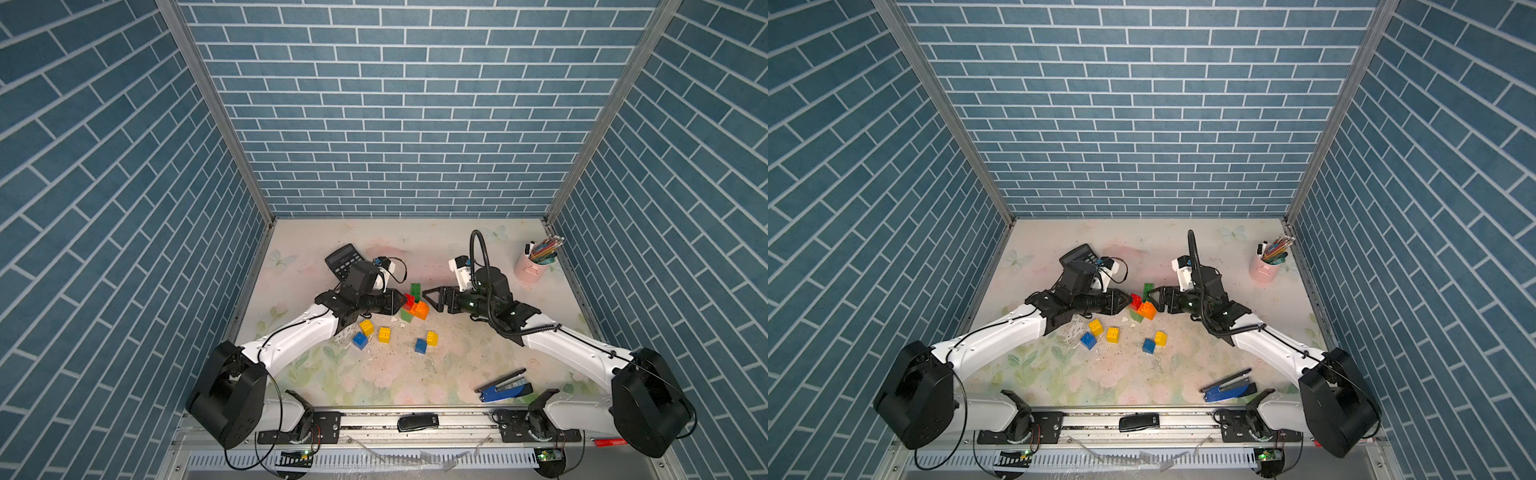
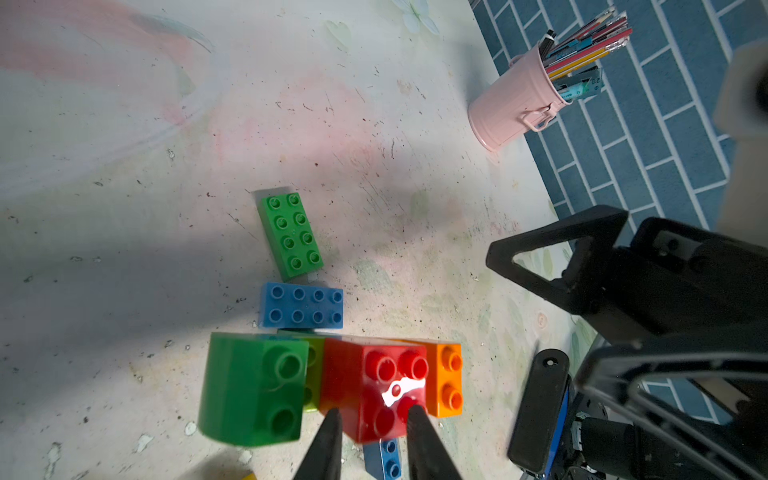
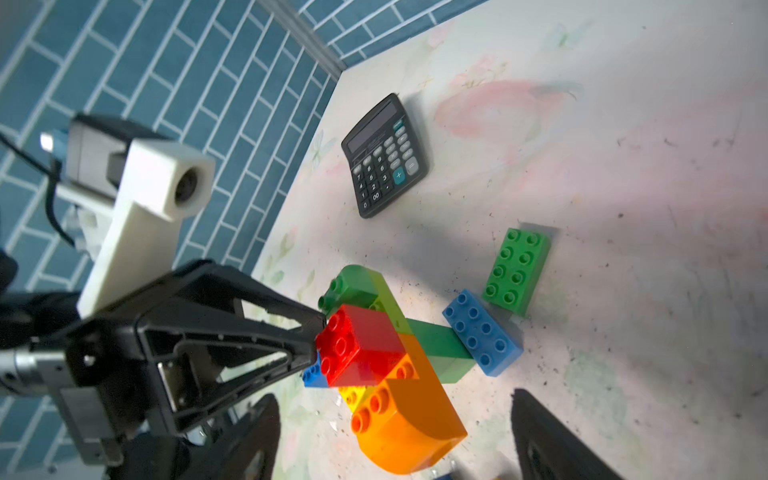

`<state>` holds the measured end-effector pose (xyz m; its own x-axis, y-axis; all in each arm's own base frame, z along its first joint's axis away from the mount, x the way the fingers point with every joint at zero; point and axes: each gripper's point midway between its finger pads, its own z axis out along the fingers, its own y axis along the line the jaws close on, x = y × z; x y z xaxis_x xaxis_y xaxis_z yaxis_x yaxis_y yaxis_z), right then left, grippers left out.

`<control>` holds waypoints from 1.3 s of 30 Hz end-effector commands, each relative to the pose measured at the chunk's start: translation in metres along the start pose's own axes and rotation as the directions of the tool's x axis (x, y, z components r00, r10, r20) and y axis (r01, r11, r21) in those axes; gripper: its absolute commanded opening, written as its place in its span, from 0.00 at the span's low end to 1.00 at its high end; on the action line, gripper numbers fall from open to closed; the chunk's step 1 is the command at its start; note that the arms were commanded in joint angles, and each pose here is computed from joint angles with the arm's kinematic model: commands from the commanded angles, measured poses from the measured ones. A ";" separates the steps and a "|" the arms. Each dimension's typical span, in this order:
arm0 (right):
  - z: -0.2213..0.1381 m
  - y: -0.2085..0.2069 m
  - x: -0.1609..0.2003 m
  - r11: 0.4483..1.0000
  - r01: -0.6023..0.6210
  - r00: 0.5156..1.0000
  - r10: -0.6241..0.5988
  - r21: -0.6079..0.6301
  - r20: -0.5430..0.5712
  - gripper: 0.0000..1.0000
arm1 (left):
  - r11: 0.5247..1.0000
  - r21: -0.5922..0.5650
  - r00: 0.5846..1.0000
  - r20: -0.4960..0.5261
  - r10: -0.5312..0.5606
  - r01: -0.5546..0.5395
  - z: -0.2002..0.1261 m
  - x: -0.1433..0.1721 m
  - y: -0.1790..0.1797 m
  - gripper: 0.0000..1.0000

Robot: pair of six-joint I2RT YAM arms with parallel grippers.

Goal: Assemble a fork with lego
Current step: Assemble the lego brick with the lego brick, then adjust the lego brick at the center of the board.

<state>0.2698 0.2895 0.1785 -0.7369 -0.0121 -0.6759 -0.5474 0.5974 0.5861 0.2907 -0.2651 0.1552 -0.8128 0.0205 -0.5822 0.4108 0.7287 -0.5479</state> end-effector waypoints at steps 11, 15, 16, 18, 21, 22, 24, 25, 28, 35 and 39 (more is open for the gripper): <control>0.035 0.004 0.029 0.904 0.415 0.890 -0.426 -0.100 -0.160 0.74 | 1.000 0.005 1.000 0.003 0.004 -0.004 -0.001 -0.009 -0.005 0.29; 0.038 0.007 0.022 0.892 0.444 0.880 -0.451 -0.081 -0.151 0.75 | 1.000 -0.007 1.000 0.005 0.004 -0.004 -0.003 -0.009 -0.002 0.29; 0.038 0.009 0.022 0.889 0.452 0.875 -0.459 -0.081 -0.154 0.75 | 1.000 -0.009 1.000 0.005 0.002 -0.002 -0.003 -0.009 -0.002 0.29; 0.038 0.012 0.021 0.877 0.476 0.862 -0.480 -0.070 -0.159 0.75 | 1.000 -0.011 1.000 0.006 0.001 -0.001 -0.003 -0.009 -0.001 0.29; 0.041 0.008 0.021 0.862 0.506 0.846 -0.501 -0.022 -0.183 0.75 | 0.999 -0.037 1.000 0.023 0.000 0.001 -0.007 -0.010 0.003 0.28; 0.042 0.005 0.021 0.859 0.512 0.842 -0.503 -0.005 -0.196 0.74 | 0.998 -0.056 0.999 0.038 -0.001 0.003 -0.011 -0.011 0.007 0.28; 0.046 0.001 0.021 0.849 0.529 0.830 -0.513 0.015 -0.220 0.73 | 0.995 -0.094 0.997 0.078 -0.022 0.029 -0.019 -0.013 0.018 0.28; 0.048 0.001 0.022 0.844 0.537 0.823 -0.520 0.014 -0.230 0.72 | 0.993 -0.109 0.995 0.091 -0.034 0.044 -0.023 -0.012 0.024 0.28; 0.054 0.004 0.021 0.823 0.568 0.797 -0.549 0.003 -0.253 0.67 | 0.987 -0.134 0.990 0.122 -0.067 0.084 -0.033 -0.011 0.038 0.29; 0.064 0.010 0.020 0.804 0.594 0.769 -0.577 -0.027 -0.274 0.56 | 0.983 -0.145 0.988 0.119 -0.094 0.111 -0.037 -0.004 0.048 0.29; 0.068 0.013 0.020 0.799 0.600 0.760 -0.585 -0.040 -0.283 0.48 | 0.984 -0.140 0.989 0.112 -0.098 0.114 -0.034 -0.002 0.049 0.29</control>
<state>0.2762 0.3475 0.1426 -0.3998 -0.5434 -0.7382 -0.8716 0.4746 0.1226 0.2988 -0.2082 0.1541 -0.7939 -0.1246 -0.5951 0.2631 0.8120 -0.5210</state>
